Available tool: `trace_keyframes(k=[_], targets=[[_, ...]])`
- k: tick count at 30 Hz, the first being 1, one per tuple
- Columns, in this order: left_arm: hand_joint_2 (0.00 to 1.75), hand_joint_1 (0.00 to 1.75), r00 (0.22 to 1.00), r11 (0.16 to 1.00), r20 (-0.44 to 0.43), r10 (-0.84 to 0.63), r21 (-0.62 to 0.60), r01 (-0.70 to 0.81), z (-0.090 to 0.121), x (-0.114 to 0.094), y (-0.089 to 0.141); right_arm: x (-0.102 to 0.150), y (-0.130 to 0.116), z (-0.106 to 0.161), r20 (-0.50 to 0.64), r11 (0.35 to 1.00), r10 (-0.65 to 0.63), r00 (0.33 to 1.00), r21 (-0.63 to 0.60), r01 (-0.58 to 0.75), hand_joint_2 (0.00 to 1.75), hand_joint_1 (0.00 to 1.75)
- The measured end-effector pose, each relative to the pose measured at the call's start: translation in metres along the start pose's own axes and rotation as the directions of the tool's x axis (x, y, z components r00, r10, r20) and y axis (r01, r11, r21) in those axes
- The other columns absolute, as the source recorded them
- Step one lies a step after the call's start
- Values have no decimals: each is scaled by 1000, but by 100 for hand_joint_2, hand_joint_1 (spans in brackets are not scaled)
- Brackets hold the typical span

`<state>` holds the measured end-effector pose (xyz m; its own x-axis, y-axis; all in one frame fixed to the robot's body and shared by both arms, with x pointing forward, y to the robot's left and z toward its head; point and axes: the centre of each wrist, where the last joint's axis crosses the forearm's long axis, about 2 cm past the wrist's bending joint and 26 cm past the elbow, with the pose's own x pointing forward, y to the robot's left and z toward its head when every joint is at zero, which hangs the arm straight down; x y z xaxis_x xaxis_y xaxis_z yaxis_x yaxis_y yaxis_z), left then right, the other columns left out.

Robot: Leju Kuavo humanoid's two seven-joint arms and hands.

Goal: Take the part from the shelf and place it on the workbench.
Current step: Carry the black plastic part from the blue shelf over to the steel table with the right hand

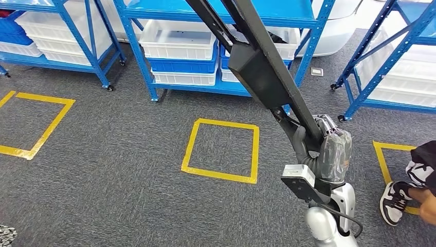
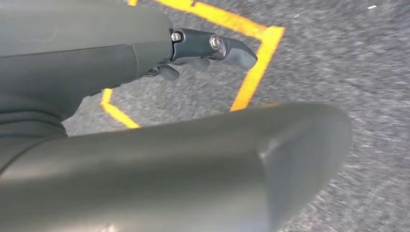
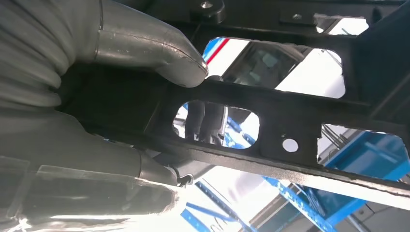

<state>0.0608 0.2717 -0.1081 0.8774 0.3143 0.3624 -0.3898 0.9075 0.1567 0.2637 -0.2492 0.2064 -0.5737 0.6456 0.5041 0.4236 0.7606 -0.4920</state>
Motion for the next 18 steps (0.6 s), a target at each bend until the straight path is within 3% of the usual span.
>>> trace_keyframes(k=[18], targets=[[0, 0, 1000, 1000, -10, 3, 25, -3, 5, -7, -9, 3, 6, -1, -5, 1000, 9, 1000, 19, -9, 175, 175]])
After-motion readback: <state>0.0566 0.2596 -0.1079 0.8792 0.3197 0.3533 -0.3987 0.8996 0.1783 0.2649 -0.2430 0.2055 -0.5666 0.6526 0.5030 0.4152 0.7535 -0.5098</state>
